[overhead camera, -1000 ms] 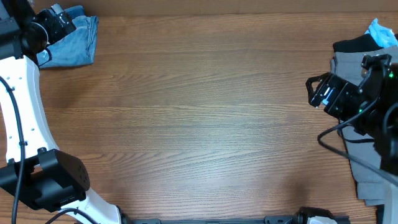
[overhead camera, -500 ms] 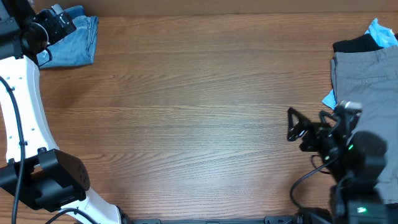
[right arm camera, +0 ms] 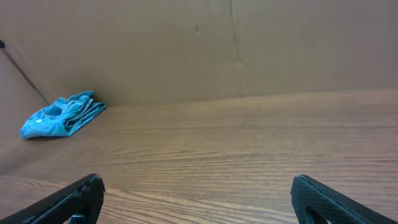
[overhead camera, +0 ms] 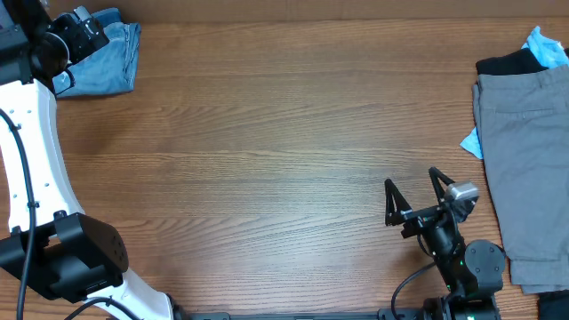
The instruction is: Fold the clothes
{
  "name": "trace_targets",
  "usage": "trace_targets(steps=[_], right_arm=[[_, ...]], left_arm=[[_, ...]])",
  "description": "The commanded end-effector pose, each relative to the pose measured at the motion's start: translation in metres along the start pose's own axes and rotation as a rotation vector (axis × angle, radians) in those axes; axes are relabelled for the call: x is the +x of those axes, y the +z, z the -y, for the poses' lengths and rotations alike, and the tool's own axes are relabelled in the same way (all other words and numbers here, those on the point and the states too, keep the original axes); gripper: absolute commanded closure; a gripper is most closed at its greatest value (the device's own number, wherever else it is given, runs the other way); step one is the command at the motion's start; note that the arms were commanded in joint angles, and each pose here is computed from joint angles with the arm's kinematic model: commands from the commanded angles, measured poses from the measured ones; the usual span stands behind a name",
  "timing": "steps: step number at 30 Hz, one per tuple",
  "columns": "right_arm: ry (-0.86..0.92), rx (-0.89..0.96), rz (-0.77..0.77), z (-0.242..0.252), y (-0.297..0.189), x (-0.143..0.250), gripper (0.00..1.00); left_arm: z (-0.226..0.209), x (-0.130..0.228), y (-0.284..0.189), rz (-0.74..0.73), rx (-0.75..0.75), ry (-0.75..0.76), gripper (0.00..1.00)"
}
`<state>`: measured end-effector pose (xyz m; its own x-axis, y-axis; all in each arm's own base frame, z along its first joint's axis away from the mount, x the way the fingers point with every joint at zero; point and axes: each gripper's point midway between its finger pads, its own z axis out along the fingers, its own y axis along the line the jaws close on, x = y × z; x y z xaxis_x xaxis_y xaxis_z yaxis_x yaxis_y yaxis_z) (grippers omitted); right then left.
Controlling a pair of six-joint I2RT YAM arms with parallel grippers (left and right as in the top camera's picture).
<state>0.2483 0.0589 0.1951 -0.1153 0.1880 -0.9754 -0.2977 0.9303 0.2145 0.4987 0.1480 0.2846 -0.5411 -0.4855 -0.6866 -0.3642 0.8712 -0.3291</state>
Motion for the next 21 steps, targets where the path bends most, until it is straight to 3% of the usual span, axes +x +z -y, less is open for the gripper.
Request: trace_targets(steps=[1, 13, 21], right_arm=[[-0.024, 0.025, 0.060, 0.003, -0.005, -0.008, 0.00], [-0.042, 0.019, 0.140, 0.004, -0.011, -0.001, 0.00], [-0.022, 0.171, 0.105, 0.031, -0.012, 0.010, 0.00]], left_arm=[[0.004, 0.003, 0.004, -0.012, 0.010, 0.015, 0.00], [0.004, 0.003, 0.004, -0.012, 0.010, 0.015, 0.00], [0.003, 0.003, 0.004, -0.011, 0.010, 0.015, 0.00]])
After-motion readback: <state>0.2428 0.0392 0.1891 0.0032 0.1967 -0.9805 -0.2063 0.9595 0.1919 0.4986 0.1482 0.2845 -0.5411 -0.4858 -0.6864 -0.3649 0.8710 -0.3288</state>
